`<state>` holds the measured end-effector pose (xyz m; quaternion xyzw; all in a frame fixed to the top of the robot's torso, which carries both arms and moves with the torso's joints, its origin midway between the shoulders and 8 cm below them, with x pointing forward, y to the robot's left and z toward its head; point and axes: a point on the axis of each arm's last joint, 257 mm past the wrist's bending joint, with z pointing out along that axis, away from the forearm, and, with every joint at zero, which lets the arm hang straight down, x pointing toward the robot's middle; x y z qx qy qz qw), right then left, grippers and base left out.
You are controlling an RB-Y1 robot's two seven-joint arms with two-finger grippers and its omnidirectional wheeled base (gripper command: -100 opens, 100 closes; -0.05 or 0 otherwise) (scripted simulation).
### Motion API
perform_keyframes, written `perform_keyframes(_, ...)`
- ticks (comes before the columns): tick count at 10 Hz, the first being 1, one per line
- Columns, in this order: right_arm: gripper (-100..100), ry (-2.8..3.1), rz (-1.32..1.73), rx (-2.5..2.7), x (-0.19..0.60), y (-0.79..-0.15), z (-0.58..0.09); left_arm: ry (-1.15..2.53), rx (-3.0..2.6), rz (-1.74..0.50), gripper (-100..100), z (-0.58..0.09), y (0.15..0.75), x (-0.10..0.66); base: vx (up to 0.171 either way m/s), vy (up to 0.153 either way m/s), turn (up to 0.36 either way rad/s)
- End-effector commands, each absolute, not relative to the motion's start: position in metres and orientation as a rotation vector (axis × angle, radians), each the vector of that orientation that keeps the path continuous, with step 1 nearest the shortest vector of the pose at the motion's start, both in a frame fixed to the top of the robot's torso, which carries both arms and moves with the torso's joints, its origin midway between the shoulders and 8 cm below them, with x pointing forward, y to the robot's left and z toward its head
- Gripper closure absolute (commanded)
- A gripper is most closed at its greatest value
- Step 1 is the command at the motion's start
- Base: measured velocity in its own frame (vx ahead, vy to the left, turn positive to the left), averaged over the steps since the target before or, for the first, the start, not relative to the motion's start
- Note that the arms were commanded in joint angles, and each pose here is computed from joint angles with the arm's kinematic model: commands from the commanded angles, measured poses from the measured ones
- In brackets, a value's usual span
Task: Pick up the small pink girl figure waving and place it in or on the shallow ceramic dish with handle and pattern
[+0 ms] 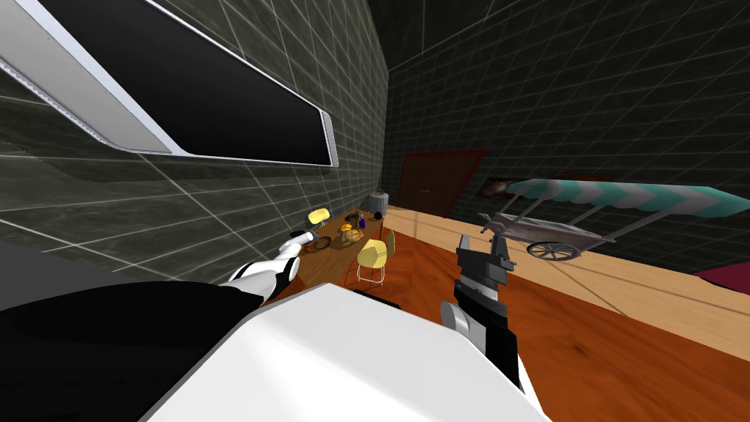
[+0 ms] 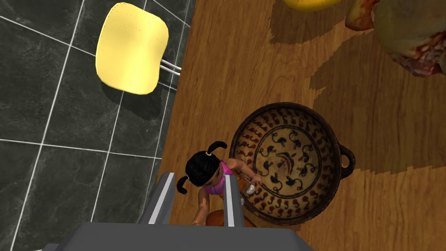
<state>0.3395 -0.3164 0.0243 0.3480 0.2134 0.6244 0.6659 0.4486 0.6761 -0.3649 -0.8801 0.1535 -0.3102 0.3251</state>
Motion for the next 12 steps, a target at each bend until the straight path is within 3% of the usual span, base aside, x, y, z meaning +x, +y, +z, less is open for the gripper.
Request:
perform_keyframes(1,0,0.482,1.41,0.786,0.34,-0.316,0.024,0.38,-2.314,-0.814,100,-0.363,0.682,0.446,0.11,0.076,0.017)
perform_keyframes(2,0,0.482,1.41,0.786,0.34,-0.316,0.024,0.383,-2.312,-0.814,100,-0.363,0.682,0.448,0.033,0.026,0.0)
perform_keyframes(3,0,0.481,1.41,0.786,0.34,-0.316,0.024,0.382,-2.309,-0.814,-100,-0.362,0.683,0.448,0.01,0.008,-0.001)
perform_keyframes(7,0,0.481,1.41,0.786,0.34,-0.316,0.024,0.383,-2.309,-0.815,-100,-0.362,0.683,0.448,0.0,0.0,0.0)
perform_keyframes(8,0,0.481,1.41,0.786,0.34,-0.316,0.024,0.383,-2.309,-0.815,0,-0.362,0.683,0.448,0.0,0.0,0.0)
perform_keyframes(9,0,0.481,1.41,0.786,0.34,-0.316,0.024,0.38,-2.309,-0.812,-100,-0.346,0.695,0.449,-0.014,-0.04,-0.021)
perform_keyframes(12,0,0.481,1.41,0.786,0.34,-0.316,0.024,0.378,-2.308,-0.809,-100,-0.329,0.707,0.449,-0.007,-0.054,-0.008)
